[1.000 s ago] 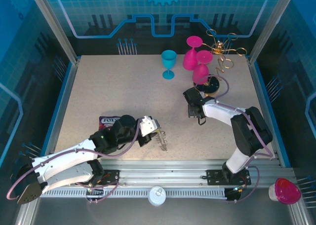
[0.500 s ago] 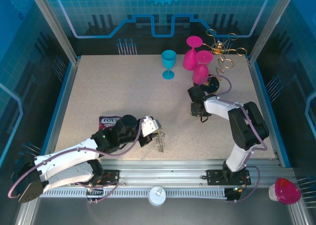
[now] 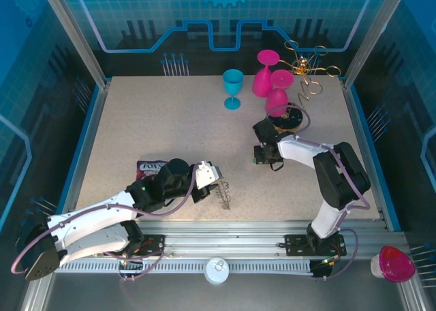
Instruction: Put the keys on the keyring
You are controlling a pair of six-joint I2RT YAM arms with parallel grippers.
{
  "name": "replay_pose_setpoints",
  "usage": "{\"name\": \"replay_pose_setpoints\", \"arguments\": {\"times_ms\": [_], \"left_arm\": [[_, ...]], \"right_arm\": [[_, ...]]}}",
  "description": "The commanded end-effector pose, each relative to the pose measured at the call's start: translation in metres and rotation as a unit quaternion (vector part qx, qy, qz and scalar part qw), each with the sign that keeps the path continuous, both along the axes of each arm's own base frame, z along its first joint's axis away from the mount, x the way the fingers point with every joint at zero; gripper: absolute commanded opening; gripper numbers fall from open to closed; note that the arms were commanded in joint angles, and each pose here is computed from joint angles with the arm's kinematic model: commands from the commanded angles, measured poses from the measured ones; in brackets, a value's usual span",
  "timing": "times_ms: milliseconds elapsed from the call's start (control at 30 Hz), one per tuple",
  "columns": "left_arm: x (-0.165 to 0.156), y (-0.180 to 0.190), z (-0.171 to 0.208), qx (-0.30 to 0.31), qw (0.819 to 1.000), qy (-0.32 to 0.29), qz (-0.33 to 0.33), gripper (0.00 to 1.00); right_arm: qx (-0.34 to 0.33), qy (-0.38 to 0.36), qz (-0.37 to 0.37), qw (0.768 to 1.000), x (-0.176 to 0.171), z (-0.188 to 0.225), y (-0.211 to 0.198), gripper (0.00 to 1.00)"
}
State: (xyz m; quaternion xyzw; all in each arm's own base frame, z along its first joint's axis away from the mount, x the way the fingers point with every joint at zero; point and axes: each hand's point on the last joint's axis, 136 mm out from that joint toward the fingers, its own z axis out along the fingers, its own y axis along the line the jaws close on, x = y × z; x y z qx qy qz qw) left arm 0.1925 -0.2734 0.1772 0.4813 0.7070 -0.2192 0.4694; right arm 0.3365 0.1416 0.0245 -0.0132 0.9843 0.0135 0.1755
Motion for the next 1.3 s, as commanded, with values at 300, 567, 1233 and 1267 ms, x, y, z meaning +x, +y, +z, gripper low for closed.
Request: {"name": "replay_pose_setpoints", "arguments": {"times_ms": [300,567,1233,1267], "left_arm": [[0.008,-0.009,0.024,-0.033,0.999,-0.031,-0.004,0.00],[0.008,-0.008,0.024,-0.030,0.999,-0.034,-0.004,0.00],[0.008,-0.008,0.022,-0.026,0.999,-0.035,-0.003,0.00],[0.009,-0.008,0.022,-0.025,0.999,-0.034,-0.003,0.00]], "right_arm": [[-0.020,0.001,0.050,0.999,0.001,0.016,0.013,0.39],[-0.037,0.029,0.038,0.998,-0.002,-0.003,0.010,0.36],[-0.074,0.004,0.047,0.996,0.002,0.010,0.000,0.00],[-0.071,0.003,0.050,0.996,0.001,0.011,0.001,0.00]]}}
